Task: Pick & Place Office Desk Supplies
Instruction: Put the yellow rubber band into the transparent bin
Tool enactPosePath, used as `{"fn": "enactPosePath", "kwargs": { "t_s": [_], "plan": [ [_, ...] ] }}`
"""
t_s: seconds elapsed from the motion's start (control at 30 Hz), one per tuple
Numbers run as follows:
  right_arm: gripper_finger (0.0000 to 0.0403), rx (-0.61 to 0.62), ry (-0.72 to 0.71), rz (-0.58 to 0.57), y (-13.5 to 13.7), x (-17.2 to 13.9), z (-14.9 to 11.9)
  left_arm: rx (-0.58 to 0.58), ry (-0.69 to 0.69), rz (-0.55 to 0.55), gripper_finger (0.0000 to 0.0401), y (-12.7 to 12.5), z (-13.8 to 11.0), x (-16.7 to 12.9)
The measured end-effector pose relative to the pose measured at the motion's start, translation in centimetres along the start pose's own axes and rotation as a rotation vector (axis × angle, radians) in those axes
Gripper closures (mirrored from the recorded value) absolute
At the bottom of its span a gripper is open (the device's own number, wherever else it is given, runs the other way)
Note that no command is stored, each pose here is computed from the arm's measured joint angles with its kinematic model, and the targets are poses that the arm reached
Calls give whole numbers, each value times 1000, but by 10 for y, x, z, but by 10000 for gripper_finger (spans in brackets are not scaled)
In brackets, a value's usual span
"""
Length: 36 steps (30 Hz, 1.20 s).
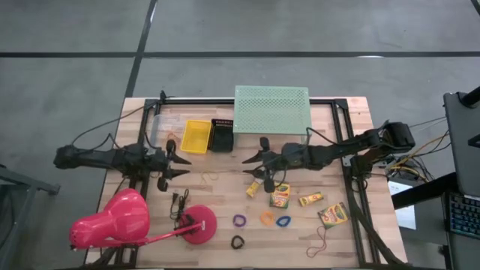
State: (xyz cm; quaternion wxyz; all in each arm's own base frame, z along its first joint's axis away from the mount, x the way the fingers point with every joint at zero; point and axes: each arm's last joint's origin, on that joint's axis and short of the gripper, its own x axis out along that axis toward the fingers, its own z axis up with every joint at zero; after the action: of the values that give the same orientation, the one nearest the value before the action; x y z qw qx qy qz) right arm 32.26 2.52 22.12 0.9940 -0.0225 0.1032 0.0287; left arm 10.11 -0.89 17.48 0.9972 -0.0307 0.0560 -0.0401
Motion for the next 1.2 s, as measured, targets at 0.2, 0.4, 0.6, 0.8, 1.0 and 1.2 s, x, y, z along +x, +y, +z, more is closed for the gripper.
{"fn": "enactPosePath", "kwargs": {
  "t_s": [0.2, 0.4, 0.6, 0.8, 1.0, 1.2],
  "plan": [
    [272, 0, 4, 0, 0, 1, -1, -38, 76, 19, 252, -2, 27, 2],
    [275, 0, 5, 0, 0, 1, -1, -82, 335, 116, 252, 0, 33, 20],
    [268, 0, 5, 0, 0, 1, -1, -192, 599, 193, 252, 0, 26, 42],
    [262, 0, 5, 0, 0, 1, -1, -322, 646, 327, 252, 3, 16, 61],
    [265, 0, 5, 0, 0, 1, -1, -490, 694, 435, 252, 4, 3, 69],
    [275, 0, 4, 0, 0, 1, -1, -535, 729, 468, 252, 4, -3, 74]
  ]
}}
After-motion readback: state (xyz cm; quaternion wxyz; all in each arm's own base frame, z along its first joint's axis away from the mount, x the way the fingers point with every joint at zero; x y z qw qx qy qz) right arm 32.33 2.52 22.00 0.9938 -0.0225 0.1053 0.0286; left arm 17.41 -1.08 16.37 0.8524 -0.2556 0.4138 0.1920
